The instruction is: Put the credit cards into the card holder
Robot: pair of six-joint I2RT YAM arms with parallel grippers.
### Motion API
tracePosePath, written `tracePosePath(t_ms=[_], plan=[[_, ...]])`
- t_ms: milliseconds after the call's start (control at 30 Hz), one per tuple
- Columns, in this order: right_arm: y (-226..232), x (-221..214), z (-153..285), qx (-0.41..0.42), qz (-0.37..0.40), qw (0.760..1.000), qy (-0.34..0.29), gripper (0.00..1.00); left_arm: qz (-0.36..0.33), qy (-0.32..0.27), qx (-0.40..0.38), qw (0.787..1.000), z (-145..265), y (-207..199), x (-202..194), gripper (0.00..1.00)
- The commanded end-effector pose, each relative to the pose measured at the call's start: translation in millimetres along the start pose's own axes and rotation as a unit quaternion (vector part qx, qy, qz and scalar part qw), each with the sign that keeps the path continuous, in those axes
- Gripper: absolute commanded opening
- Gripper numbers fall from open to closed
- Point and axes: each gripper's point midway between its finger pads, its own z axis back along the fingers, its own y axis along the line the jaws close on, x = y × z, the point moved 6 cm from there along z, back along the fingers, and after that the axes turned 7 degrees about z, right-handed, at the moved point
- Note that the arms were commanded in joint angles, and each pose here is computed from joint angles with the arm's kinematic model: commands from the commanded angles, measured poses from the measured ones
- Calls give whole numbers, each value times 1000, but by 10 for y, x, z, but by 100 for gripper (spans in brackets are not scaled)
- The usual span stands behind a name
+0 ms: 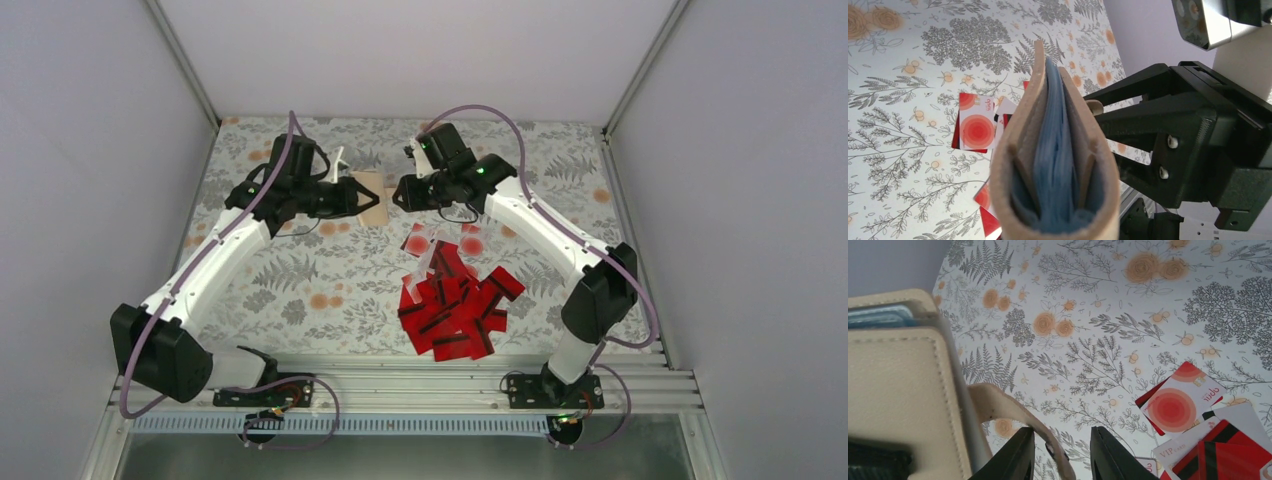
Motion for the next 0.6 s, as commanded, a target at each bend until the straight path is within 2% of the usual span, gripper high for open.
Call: tracePosePath(t_ms=[0, 133, 200, 300, 567], plan=[[54, 62, 83, -1, 12, 1000, -17, 31, -22, 0, -27, 999, 76, -124, -23, 2], [134, 61, 169, 42, 34, 998, -31, 43, -43, 5, -47, 998, 99, -199, -17, 2], [92, 66, 251, 51, 29, 997, -43, 45, -52, 8, -56, 997, 111, -236, -16, 2], [44, 56, 365, 98, 23, 993, -62, 45, -67, 10, -86, 994, 140, -322, -17, 2], [-12, 50, 621, 213, 37, 973, -85, 34, -104, 21, -141, 984, 227, -505, -39, 2]])
